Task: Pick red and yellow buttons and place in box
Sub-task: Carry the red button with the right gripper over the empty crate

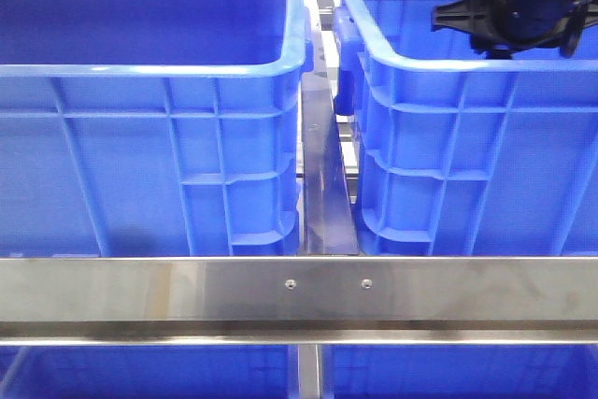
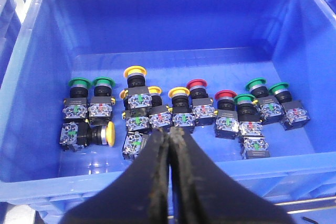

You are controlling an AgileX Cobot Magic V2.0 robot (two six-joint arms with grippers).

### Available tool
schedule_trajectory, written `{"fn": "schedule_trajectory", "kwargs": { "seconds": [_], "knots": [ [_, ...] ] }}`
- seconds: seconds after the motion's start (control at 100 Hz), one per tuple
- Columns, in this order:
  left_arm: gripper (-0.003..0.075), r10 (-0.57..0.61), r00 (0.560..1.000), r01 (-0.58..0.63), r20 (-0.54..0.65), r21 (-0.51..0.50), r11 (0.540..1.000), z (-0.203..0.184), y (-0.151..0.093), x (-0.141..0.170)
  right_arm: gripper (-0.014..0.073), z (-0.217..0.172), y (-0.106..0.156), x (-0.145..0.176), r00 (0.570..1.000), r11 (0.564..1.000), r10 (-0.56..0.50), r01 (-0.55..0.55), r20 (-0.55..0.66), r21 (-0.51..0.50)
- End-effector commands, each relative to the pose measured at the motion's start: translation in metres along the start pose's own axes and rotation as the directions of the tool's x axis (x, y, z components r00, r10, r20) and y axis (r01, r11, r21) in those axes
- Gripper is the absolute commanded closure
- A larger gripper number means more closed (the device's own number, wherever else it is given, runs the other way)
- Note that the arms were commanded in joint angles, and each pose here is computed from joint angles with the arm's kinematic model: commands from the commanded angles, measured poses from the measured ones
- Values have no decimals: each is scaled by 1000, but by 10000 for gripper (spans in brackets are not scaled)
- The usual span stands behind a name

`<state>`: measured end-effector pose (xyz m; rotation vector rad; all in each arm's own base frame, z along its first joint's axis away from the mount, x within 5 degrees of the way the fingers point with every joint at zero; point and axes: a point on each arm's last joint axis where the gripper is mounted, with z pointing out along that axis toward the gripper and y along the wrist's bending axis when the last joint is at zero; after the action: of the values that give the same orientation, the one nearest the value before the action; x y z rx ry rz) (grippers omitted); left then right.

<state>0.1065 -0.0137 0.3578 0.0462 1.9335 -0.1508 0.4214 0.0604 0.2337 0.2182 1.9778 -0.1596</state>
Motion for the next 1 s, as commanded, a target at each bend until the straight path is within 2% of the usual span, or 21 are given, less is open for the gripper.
{"fn": "schedule_trajectory", "kwargs": {
  "seconds": [0.0, 0.23, 0.72, 0.99],
  "knots": [
    [739, -12, 994, 12, 107, 6, 1000, -5, -1, -15, 403, -12, -8, -32, 996, 1000, 5, -4, 93, -8],
    [739, -12, 994, 12, 107, 6, 1000, -5, -1, -15, 403, -10, -12, -32, 994, 996, 83, -81, 74, -37],
    [739, -12, 994, 12, 107, 6, 1000, -5, -1, -15, 403, -1, -7, -20, 997, 995, 70, -68, 30, -67],
    [739, -12, 994, 12, 107, 6, 1000, -5, -1, -15, 398, 15, 0, 3, 998, 994, 45, -50, -48, -101]
  ]
}}
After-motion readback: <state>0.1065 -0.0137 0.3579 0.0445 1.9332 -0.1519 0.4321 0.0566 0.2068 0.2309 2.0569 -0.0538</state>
